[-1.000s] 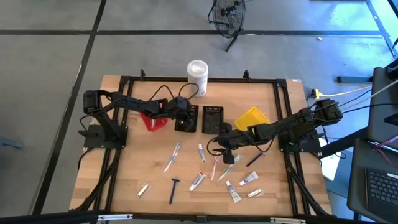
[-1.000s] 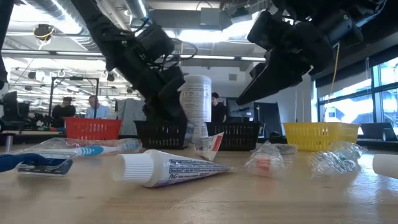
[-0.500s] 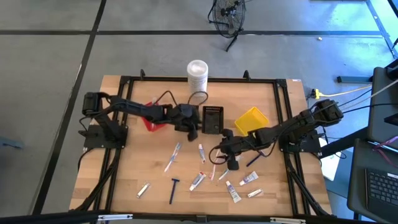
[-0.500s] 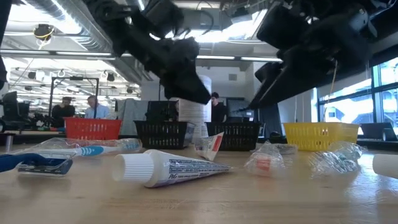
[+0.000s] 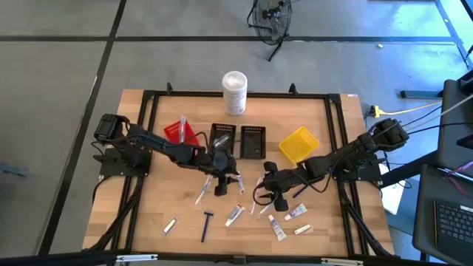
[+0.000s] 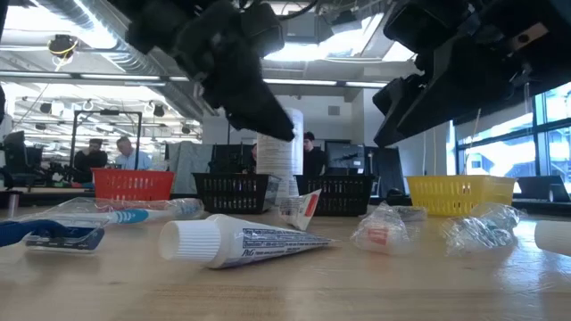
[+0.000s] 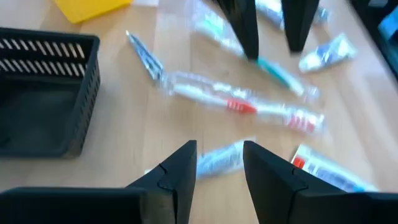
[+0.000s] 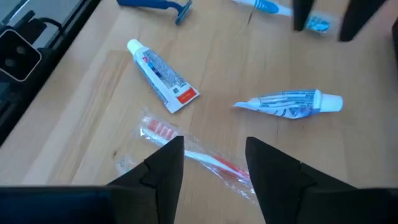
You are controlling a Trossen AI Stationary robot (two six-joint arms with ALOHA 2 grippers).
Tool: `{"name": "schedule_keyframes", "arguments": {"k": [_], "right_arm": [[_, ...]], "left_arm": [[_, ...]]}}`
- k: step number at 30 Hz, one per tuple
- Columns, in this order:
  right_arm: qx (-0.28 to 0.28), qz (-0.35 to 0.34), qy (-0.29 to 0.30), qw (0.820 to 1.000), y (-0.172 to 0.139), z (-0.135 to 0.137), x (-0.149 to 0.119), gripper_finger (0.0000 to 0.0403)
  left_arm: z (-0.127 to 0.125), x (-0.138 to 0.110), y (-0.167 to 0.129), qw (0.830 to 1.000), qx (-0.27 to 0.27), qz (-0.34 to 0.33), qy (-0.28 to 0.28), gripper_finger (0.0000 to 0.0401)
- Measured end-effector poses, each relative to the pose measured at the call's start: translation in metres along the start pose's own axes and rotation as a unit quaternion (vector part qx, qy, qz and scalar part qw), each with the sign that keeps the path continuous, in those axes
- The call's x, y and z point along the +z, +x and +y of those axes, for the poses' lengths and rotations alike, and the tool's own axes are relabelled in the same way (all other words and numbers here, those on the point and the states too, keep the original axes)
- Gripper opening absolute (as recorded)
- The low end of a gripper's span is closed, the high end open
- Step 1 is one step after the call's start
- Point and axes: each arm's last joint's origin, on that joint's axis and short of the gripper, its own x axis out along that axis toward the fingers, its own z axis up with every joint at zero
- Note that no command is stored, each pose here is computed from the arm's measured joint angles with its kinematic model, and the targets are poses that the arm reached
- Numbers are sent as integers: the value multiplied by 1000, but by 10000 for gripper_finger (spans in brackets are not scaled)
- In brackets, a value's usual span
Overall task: Pick & Place Travel size toiletries
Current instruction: Put the white toothpaste into the right black bin
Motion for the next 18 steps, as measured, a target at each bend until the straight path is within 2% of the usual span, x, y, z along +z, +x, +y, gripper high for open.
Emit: {"name": "schedule_keyframes", "arguments": {"k": [4, 10, 18], "right_arm": [[-9, -4, 2, 1000, 0, 2, 0, 201], [-6, -5, 23, 1000, 0, 5, 0, 230], [-1, -26, 22, 999, 7, 7, 1, 233]], "left_arm": [[-11, -3, -1, 999, 16, 4, 48, 128], [-21, -6, -1, 992, 5, 6, 123, 150], [-16, -15, 22, 978, 1, 19, 205, 201]]}}
